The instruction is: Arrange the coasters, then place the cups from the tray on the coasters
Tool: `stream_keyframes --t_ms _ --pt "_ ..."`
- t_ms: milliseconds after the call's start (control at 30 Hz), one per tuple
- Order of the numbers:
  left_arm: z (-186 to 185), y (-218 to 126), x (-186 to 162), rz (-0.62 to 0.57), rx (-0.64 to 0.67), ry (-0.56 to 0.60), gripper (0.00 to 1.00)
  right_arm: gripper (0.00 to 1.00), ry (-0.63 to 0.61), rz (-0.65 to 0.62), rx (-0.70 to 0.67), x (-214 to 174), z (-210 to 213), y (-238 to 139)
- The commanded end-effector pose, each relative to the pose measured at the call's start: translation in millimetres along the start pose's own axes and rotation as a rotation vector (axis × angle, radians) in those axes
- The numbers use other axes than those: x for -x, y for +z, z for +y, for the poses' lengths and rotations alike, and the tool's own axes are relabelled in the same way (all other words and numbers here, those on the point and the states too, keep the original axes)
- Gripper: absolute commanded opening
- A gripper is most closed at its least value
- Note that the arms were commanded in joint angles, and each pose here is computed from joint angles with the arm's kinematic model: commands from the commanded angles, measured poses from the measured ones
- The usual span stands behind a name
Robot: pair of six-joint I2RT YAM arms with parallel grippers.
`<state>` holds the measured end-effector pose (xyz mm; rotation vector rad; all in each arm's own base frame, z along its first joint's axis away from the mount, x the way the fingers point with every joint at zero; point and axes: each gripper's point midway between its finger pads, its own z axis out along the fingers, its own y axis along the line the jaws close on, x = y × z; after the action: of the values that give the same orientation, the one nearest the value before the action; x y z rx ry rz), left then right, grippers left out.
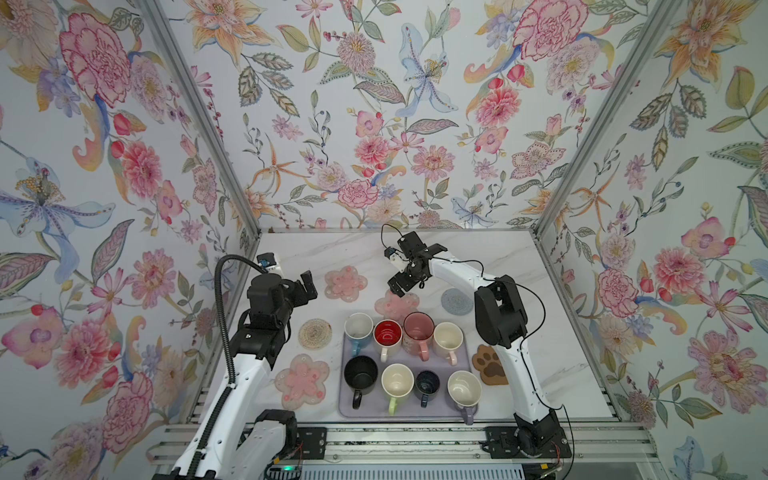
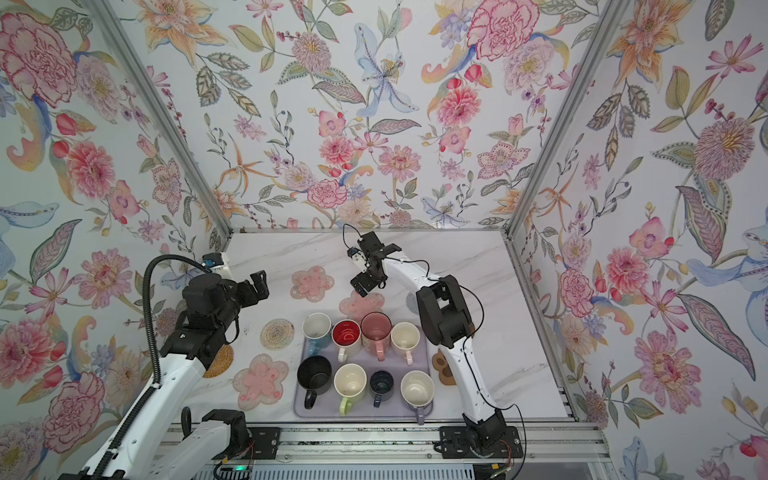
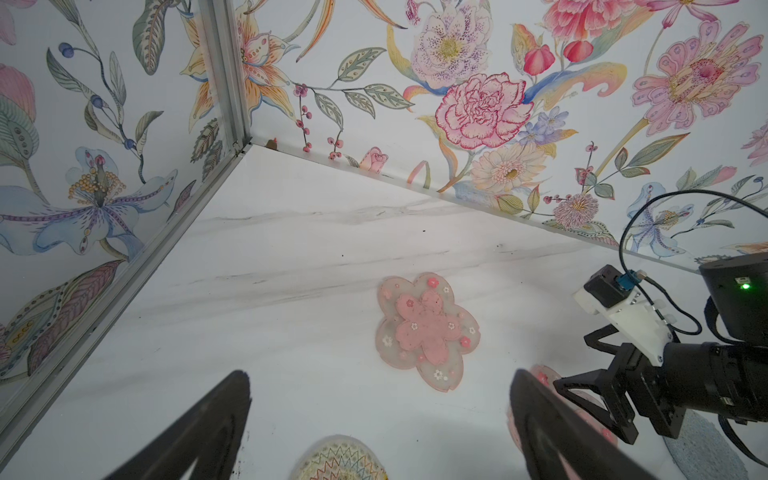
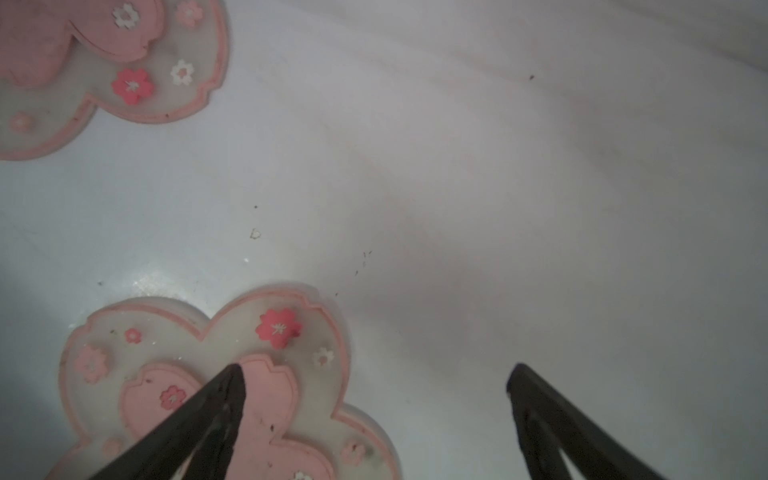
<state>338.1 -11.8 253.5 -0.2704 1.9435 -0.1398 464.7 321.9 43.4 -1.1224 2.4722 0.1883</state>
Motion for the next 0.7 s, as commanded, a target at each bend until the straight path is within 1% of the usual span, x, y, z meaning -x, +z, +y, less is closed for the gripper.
stream_keyframes --t_ms 0,433,667 --pt "6.4 0.3 -3.6 0.015 0.031 0.017 0.99 0.99 -0.023 0.033 -0.012 -4.2 0.7 5.0" --pt "10.0 0.4 -5.1 0.021 0.052 0.026 0.99 0.99 -0.006 0.073 -0.116 -9.4 -19.0 22.7" --pt "12.2 1.8 -6.4 0.028 0.065 0.031 0.99 0.99 0.038 0.073 -0.166 -7.5 -35.5 30.0"
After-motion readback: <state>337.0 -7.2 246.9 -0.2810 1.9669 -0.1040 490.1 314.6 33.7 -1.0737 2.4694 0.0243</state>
